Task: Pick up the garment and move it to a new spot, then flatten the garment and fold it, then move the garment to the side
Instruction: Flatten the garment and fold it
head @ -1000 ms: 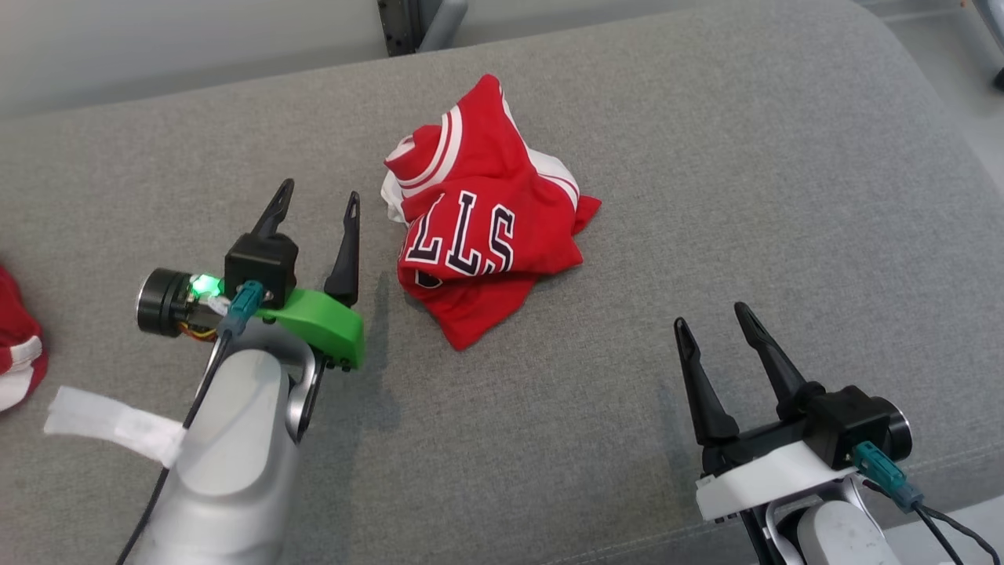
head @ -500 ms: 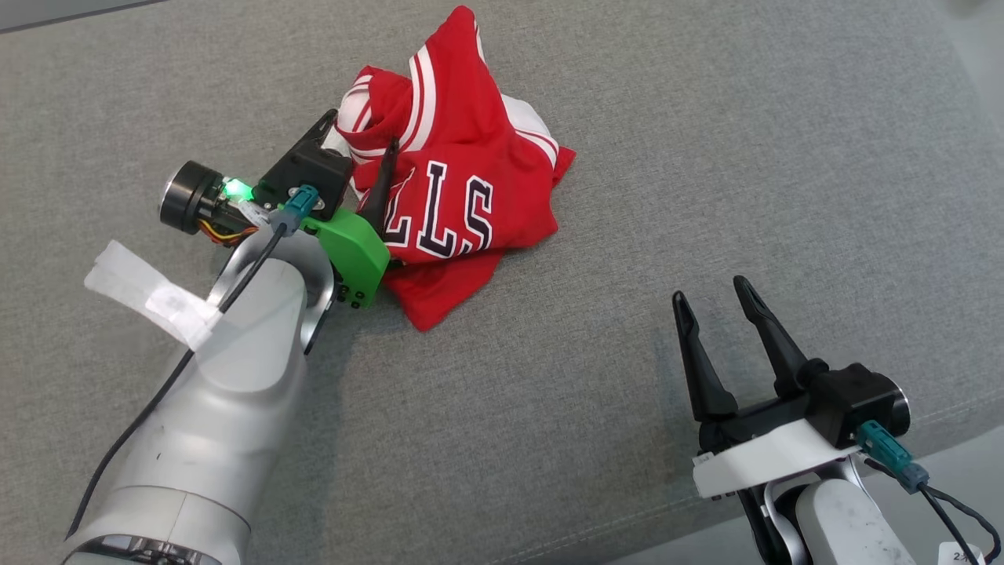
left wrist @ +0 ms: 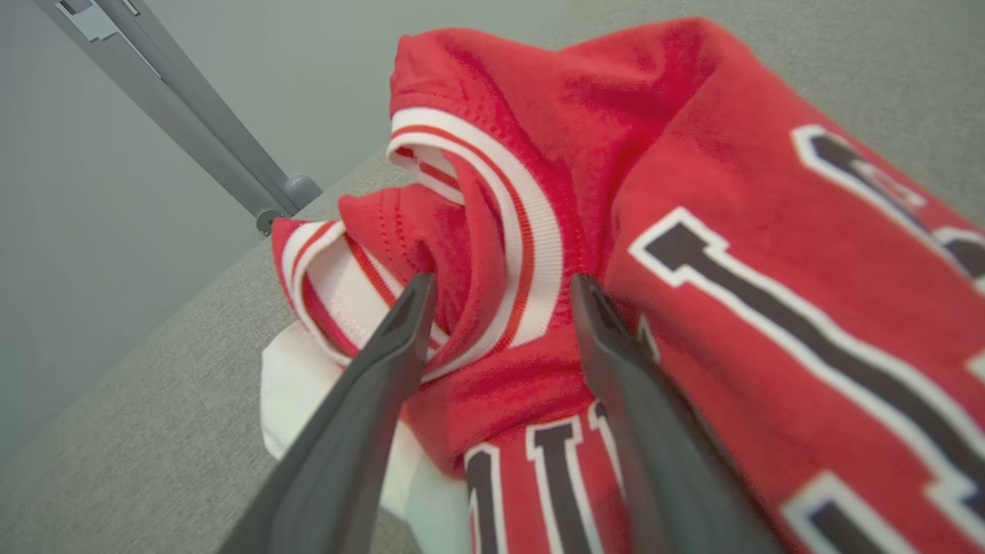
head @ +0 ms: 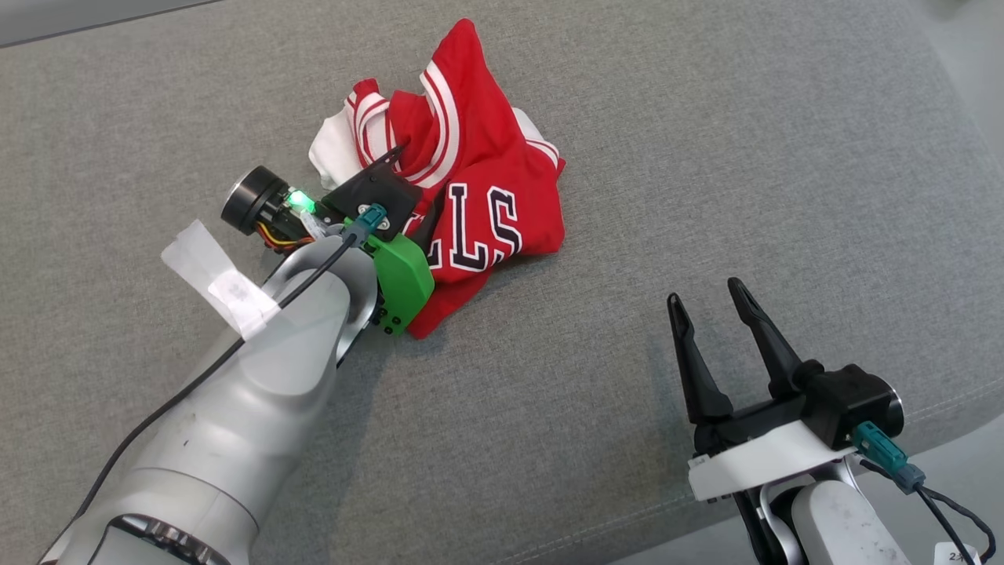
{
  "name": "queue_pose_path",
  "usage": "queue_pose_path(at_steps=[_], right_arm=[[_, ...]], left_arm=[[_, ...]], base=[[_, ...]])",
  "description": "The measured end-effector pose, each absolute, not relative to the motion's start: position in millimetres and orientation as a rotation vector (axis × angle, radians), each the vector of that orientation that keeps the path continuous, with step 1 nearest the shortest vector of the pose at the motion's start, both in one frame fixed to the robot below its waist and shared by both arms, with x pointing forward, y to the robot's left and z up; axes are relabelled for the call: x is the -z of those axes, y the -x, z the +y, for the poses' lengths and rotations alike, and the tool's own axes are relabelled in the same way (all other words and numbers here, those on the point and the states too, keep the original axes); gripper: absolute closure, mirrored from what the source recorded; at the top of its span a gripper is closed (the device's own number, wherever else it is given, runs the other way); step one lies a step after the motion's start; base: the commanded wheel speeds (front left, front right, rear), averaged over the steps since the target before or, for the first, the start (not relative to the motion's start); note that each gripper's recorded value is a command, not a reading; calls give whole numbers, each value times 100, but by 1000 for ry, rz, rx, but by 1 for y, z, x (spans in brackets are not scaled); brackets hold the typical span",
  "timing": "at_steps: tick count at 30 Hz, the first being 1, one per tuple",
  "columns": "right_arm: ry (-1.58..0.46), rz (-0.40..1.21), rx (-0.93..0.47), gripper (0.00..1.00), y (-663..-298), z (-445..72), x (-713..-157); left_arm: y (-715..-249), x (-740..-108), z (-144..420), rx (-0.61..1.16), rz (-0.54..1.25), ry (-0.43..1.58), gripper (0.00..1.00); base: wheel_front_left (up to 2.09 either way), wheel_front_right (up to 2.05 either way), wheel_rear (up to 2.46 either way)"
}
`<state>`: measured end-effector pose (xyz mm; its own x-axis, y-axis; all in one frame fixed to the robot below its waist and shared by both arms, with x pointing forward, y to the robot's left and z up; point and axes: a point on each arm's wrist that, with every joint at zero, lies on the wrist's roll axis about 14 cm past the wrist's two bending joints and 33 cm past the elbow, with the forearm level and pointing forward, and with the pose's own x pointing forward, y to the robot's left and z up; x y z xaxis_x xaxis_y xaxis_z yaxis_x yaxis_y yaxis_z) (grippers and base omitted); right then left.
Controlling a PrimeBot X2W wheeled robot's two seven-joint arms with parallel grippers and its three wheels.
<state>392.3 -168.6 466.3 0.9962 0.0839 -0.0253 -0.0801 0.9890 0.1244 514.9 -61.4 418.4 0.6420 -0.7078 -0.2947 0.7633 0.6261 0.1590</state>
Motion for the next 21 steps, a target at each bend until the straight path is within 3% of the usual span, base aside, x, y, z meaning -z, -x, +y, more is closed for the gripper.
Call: queue_pose_path(at_steps=[1,2,12,21], right_arm=[[-125,30,-84,0,-392,-168,-467],[-126,29,-85,0,-391,-167,-467],[-143,-14,-73,0,-383,-171,-483],[-180,-59,-44,0,-362,-177,-500]], left_arm=[[-516,-422,-62,853,202,-279,65],[-517,-425,-63,854,191,-274,98],[-516,-477,-93,869,148,-112,100],[-525,-606,-125,887,17,143,100]], base=[[0,0,0],[0,0,0],[0,0,0],[0,0,0]])
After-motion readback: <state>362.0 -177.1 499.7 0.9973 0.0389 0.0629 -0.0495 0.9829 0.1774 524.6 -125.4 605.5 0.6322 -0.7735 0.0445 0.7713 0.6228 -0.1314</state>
